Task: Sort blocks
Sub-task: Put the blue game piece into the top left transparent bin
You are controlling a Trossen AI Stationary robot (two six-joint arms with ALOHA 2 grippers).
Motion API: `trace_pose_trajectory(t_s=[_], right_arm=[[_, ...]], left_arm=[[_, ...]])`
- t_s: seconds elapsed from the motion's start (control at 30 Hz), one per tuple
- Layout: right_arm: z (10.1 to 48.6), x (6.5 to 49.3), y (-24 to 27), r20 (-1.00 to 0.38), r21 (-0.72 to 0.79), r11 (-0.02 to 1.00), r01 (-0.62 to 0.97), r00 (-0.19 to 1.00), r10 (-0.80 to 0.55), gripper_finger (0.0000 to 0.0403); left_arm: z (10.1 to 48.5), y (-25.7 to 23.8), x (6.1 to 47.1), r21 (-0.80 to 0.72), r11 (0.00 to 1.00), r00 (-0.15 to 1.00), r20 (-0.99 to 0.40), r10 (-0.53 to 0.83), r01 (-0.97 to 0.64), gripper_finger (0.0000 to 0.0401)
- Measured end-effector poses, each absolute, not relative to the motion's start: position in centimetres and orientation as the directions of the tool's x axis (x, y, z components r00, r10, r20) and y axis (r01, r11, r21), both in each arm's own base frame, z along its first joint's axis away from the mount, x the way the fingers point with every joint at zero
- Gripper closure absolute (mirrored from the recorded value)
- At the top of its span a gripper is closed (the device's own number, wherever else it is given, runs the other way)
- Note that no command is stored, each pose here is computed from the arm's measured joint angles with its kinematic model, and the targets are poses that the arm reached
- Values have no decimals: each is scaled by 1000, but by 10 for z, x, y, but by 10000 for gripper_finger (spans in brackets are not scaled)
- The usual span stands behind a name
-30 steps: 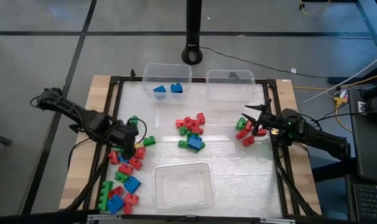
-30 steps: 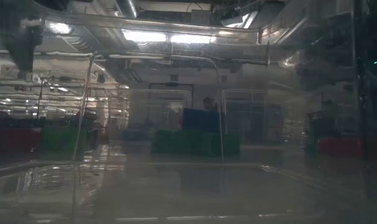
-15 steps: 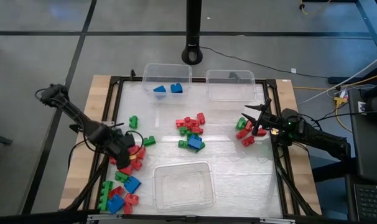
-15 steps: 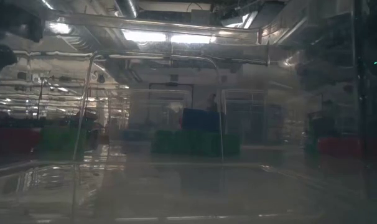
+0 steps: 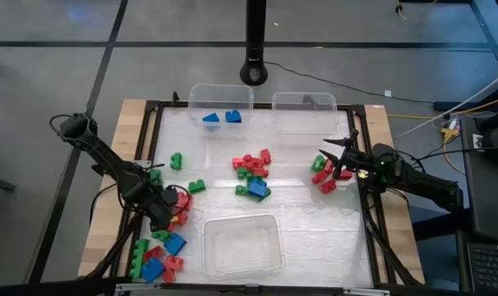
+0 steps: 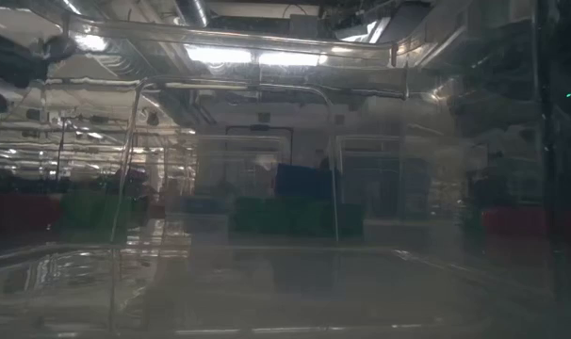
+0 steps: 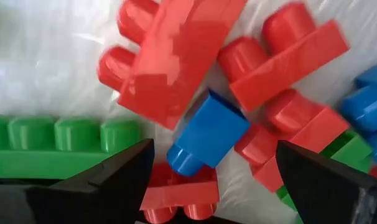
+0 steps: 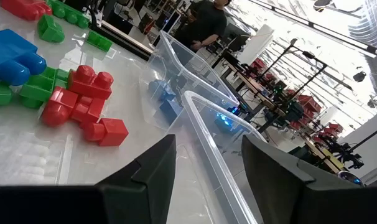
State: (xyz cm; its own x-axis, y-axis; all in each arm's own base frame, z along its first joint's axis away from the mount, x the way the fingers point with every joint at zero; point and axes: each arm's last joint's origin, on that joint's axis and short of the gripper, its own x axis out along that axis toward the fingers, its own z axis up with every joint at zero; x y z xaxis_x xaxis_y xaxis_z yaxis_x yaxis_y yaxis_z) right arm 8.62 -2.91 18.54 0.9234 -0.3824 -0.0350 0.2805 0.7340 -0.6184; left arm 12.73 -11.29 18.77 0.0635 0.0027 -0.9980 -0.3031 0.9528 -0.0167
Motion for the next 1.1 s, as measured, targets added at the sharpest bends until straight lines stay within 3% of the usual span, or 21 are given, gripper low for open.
trace_pose_trajectory(t_s=[0.33, 1.1], right_arm=[[186, 86, -29, -33, -618, 734, 282, 923, -382, 217], [186, 86, -29, -28, -618, 733, 285, 924, -382, 217]], left_arm=[[176, -117, 132, 54, 961, 13, -998, 59, -271, 106], [148, -116, 132, 66, 941, 12, -997, 74, -331, 107]])
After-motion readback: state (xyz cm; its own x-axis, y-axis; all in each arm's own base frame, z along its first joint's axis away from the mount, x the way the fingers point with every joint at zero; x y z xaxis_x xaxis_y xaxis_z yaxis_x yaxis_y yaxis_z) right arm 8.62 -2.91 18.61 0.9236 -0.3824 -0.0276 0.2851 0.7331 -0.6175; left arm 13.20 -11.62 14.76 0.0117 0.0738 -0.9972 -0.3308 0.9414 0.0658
